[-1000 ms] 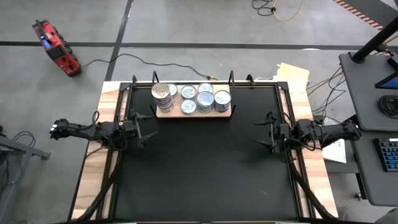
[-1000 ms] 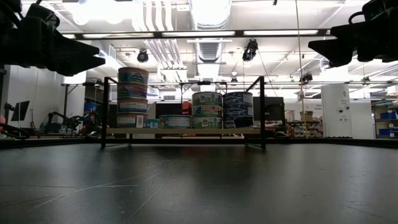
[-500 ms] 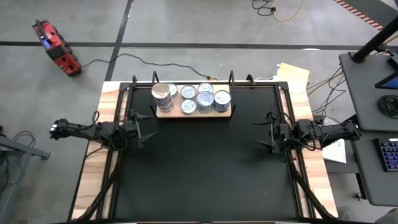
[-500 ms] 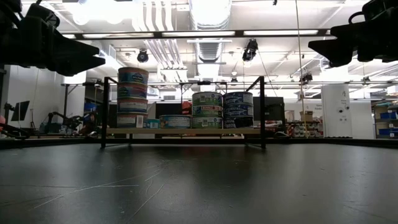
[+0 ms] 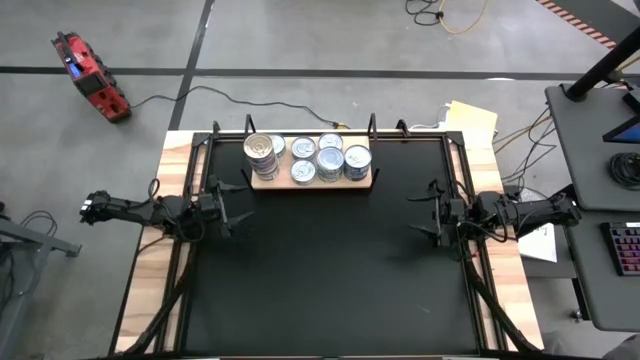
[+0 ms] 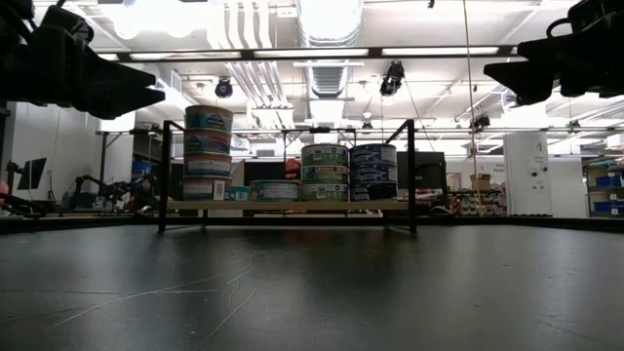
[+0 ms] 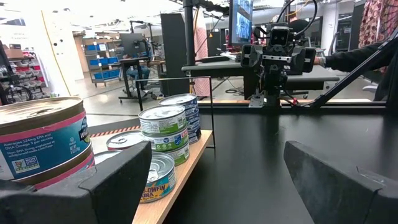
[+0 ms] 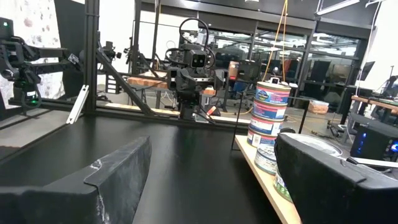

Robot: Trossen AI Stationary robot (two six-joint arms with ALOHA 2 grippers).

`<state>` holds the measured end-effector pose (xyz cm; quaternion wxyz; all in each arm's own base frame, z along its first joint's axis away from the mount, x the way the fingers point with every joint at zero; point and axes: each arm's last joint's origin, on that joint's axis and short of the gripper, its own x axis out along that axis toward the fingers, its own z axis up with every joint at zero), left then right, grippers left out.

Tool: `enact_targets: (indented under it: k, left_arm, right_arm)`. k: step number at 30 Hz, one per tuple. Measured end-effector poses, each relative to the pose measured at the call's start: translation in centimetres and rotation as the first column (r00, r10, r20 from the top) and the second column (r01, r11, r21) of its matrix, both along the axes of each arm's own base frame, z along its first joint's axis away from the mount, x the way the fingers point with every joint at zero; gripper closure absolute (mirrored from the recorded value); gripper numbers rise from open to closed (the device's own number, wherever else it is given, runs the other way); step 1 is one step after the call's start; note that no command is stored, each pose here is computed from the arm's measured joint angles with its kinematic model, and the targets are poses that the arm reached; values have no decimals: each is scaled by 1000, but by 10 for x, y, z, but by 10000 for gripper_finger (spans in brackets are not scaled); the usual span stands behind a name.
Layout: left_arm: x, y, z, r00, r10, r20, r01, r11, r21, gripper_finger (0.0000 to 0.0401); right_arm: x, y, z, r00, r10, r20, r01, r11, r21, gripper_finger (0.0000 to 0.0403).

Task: Stack canned seafood by type on shelf
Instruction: Return to Home Position

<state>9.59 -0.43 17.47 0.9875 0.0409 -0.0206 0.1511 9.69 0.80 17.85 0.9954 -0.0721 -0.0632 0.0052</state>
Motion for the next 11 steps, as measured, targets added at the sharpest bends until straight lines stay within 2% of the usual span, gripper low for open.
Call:
enact_targets:
  k: [11]
  left_arm:
    - [0,0,0,1000,0,0,0,1000,0,50]
  right_arm:
    - [0,0,0,1000,0,0,0,1000,0,55]
